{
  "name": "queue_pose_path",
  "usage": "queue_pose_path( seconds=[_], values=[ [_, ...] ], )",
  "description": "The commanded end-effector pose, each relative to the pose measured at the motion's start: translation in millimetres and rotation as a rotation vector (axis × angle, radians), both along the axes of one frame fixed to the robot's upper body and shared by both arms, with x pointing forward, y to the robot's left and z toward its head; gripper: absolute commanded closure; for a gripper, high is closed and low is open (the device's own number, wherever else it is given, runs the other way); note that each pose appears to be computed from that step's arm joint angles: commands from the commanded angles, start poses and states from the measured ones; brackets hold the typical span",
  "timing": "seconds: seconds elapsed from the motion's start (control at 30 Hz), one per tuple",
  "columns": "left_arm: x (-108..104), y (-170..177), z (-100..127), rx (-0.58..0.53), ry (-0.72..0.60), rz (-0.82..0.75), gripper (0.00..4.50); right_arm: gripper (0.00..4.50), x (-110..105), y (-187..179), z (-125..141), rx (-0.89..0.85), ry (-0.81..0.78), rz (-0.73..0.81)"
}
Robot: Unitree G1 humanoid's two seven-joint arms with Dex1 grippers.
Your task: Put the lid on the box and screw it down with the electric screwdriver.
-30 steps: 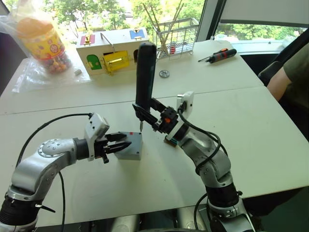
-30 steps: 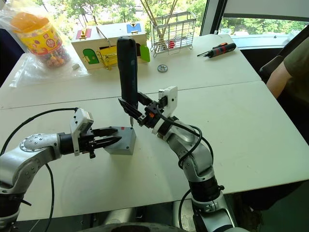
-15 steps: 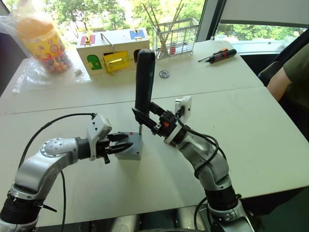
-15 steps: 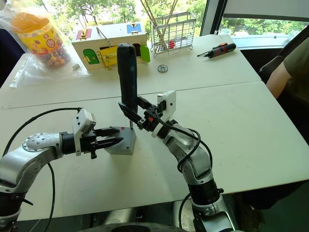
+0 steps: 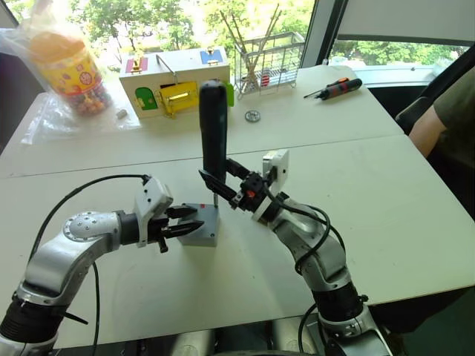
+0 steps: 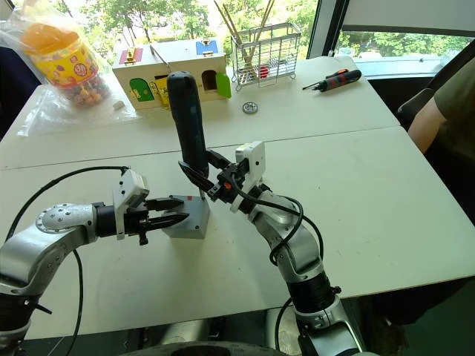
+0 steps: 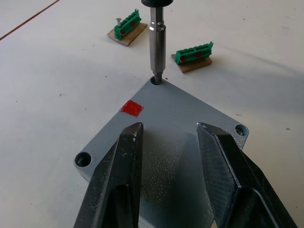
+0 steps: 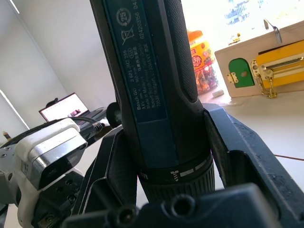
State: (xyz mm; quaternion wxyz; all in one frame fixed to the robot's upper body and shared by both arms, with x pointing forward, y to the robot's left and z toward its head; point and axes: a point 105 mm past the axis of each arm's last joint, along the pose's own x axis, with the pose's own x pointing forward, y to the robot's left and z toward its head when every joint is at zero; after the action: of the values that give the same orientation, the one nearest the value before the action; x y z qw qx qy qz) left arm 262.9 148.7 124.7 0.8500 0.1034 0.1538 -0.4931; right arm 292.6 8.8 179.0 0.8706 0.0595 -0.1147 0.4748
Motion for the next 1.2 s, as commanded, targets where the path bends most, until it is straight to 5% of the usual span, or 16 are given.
queue_pose_path(
  seconds=[0.03, 0.23, 1.2],
  values=[
    [-2.2, 4.8, -13.8, 0.036, 0.051, 0.012, 2.7, 2.72, 2.5, 7.5, -24.0, -0.086, 0.065, 0.008],
    [-3.2, 3.1, -14.9, 0.033, 0.051, 0.012, 2.7, 2.72, 13.5, 5.9, -33.5, -0.08, 0.092, -0.04],
    [-3.5, 2.0, -19.8, 0.045, 0.062, -0.003, 2.7, 2.72, 1.4, -0.3, -79.8, -0.14, 0.15, -0.014]
  ],
)
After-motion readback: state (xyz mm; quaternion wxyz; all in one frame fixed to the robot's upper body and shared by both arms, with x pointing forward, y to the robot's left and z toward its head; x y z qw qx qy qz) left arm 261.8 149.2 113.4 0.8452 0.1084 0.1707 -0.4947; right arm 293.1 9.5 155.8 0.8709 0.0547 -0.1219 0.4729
